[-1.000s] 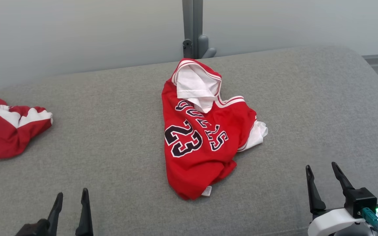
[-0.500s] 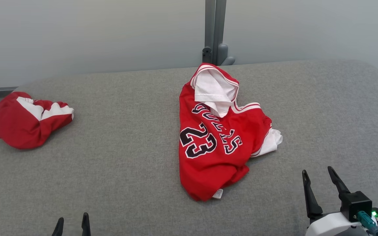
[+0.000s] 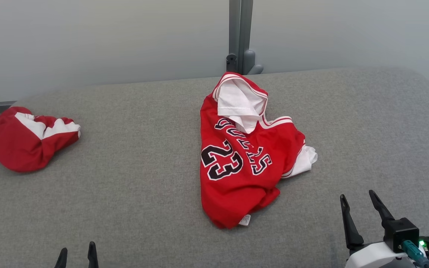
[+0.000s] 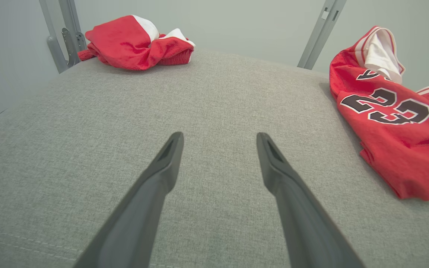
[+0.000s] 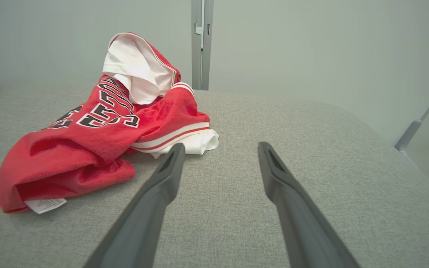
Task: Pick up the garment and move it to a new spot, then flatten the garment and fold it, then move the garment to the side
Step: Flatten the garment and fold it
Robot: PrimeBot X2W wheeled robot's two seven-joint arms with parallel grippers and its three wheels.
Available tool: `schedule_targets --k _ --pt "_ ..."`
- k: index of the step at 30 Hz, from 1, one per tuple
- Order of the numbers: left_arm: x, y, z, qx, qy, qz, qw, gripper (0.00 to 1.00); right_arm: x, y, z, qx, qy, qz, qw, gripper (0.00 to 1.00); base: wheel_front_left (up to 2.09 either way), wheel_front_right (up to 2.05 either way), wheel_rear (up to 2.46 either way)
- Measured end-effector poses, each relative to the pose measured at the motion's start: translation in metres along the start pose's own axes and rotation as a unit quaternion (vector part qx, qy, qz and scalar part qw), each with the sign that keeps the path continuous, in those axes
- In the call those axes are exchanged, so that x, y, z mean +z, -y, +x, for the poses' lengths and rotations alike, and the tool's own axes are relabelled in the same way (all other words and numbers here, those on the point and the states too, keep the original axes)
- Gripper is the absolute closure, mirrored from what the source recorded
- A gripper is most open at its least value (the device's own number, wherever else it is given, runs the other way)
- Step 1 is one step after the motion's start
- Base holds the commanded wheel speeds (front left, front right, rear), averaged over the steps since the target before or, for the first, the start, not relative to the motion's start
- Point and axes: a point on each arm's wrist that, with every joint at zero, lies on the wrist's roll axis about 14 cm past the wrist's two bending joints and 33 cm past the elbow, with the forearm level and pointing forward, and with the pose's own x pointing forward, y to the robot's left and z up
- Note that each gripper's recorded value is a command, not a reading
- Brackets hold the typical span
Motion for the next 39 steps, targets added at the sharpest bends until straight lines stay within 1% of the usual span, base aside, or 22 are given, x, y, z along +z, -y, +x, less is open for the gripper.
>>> schedule_targets --k 3,6,9,13,15,18,20,22,23,29,34,35,36,37,38,39 --pt "0.001 0.002 0.002 -0.003 0.001 0.001 1.0 0.0 -0.001 0.0 -0.001 0.0 -0.001 0.0 1.0 0.0 0.0 0.0 0.0" --pt "0.004 0.011 0.009 -0.016 0.005 0.0 1.0 0.0 -0.002 0.0 -0.001 -0.001 -0.002 0.001 1.0 0.0 0.0 0.0 0.0" --pt "0.006 0.03 0.02 -0.044 0.009 -0.002 0.999 0.0 -0.002 0.003 -0.002 -0.006 -0.002 0.001 1.0 0.0 0.0 0.0 0.0" --pt "0.003 0.07 0.039 -0.103 -0.005 -0.011 0.995 0.0 -0.001 0.012 -0.005 -0.022 -0.002 0.001 1.0 0.0 0.0 0.0 0.0" --pt "-0.001 0.092 0.049 -0.138 -0.023 -0.01 0.99 0.0 -0.003 0.017 -0.009 -0.031 -0.005 0.003 1.0 0.0 0.0 0.0 0.0" --pt "-0.006 0.124 0.061 -0.18 -0.05 -0.025 0.982 0.0 -0.007 0.026 -0.015 -0.046 -0.011 0.005 0.999 0.0 0.0 0.0 0.0" --pt "-0.014 0.139 0.069 -0.199 -0.078 -0.037 0.976 0.0 -0.009 0.031 -0.019 -0.056 -0.015 0.008 0.998 0.0 0.0 0.0 0.0" --pt "-0.023 0.149 0.076 -0.215 -0.103 -0.03 0.971 0.0 -0.012 0.036 -0.022 -0.065 -0.019 0.009 0.998 0.0 0.0 0.0 0.0" --pt "-0.031 0.158 0.083 -0.223 -0.129 -0.04 0.965 0.0 -0.013 0.04 -0.023 -0.073 -0.021 0.011 0.997 0.0 0.0 0.0 0.0" --pt "-0.055 0.184 0.093 -0.246 -0.19 -0.073 0.948 0.0 -0.021 0.055 -0.03 -0.098 -0.037 0.009 0.994 0.0 0.0 0.0 0.0" --pt "-0.075 0.185 0.096 -0.25 -0.227 -0.067 0.939 0.0 -0.025 0.061 -0.033 -0.11 -0.045 0.009 0.993 0.0 0.0 0.0 0.0" --pt "-0.079 0.186 0.095 -0.25 -0.234 -0.072 0.937 0.11 -0.026 0.062 -0.033 -0.111 -0.047 0.009 0.993 0.0 0.0 0.0 0.0" --pt "-0.082 0.188 0.094 -0.252 -0.24 -0.074 0.934 0.4 -0.026 0.063 -0.033 -0.113 -0.048 0.009 0.992 0.0 0.0 0.0 0.0" --pt "-0.084 0.19 0.093 -0.254 -0.245 -0.076 0.932 0.62 -0.027 0.064 -0.034 -0.114 -0.049 0.009 0.992 0.0 0.0 0.0 0.0" --pt "-0.085 0.192 0.093 -0.255 -0.248 -0.08 0.931 1.0 -0.027 0.064 -0.034 -0.115 -0.049 0.009 0.992 0.0 0.0 0.0 0.0" --pt "-0.085 0.193 0.092 -0.258 -0.248 -0.079 0.93 1.0 -0.027 0.065 -0.034 -0.115 -0.049 0.009 0.992 0.0 0.0 0.0 0.0"
